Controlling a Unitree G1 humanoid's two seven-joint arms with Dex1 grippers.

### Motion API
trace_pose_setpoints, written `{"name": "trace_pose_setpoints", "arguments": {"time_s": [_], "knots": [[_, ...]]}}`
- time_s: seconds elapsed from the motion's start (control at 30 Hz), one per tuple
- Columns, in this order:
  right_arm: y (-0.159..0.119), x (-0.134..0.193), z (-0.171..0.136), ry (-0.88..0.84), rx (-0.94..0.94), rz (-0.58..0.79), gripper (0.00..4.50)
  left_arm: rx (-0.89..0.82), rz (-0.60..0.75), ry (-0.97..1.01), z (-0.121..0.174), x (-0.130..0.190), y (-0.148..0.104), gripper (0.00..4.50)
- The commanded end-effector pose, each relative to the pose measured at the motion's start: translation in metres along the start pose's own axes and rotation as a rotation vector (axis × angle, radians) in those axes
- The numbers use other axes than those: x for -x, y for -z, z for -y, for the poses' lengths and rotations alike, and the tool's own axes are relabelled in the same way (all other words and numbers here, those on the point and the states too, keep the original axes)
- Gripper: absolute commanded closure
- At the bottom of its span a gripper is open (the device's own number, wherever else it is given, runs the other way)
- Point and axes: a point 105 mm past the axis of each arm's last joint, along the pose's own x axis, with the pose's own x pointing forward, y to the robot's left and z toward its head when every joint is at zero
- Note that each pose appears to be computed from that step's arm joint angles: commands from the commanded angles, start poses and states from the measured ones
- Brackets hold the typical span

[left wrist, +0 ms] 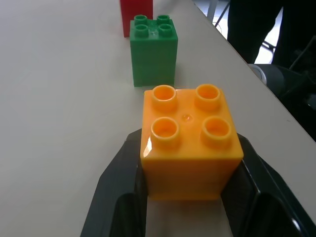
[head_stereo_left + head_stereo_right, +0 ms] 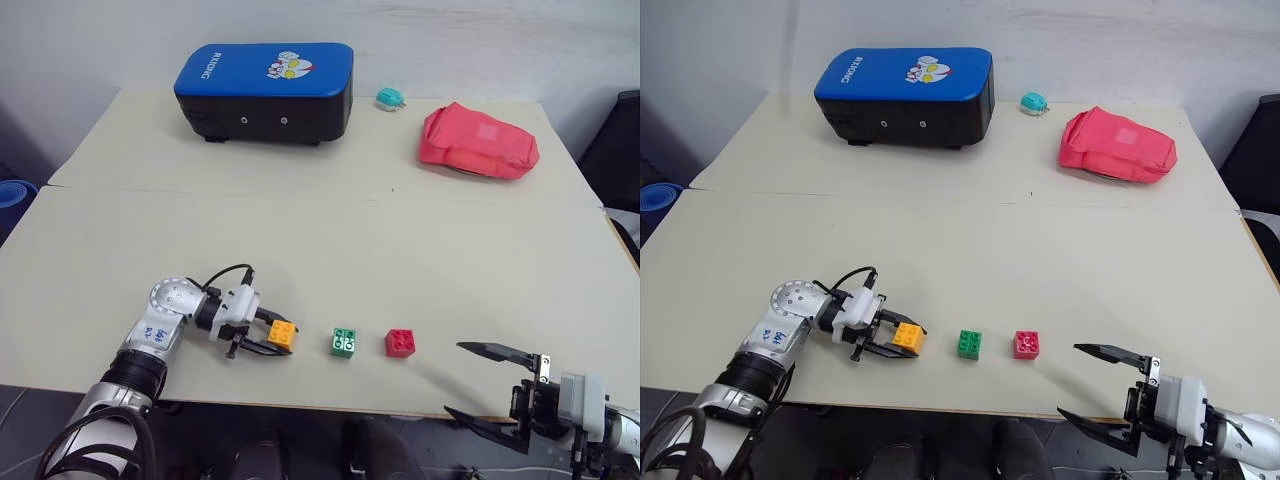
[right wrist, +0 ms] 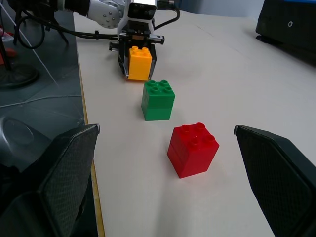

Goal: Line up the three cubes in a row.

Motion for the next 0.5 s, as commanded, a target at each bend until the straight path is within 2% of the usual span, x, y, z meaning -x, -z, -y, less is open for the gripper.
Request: {"name": "trace_pose_setpoints", "arguments": {"time_s": [0.03,0.5], "knots": [[-0.009,-0.001,0.003,0.019,0.050,0.020,0.00,-0.013,-0.012,0.077,0.011,-0.002,0.001,2.98],[-0.009,-0.005,0.002,0.009,0.043,0.026,0.00,0.021,-0.066,-0.004,-0.001,-0.003,0.018,2.98]]}}
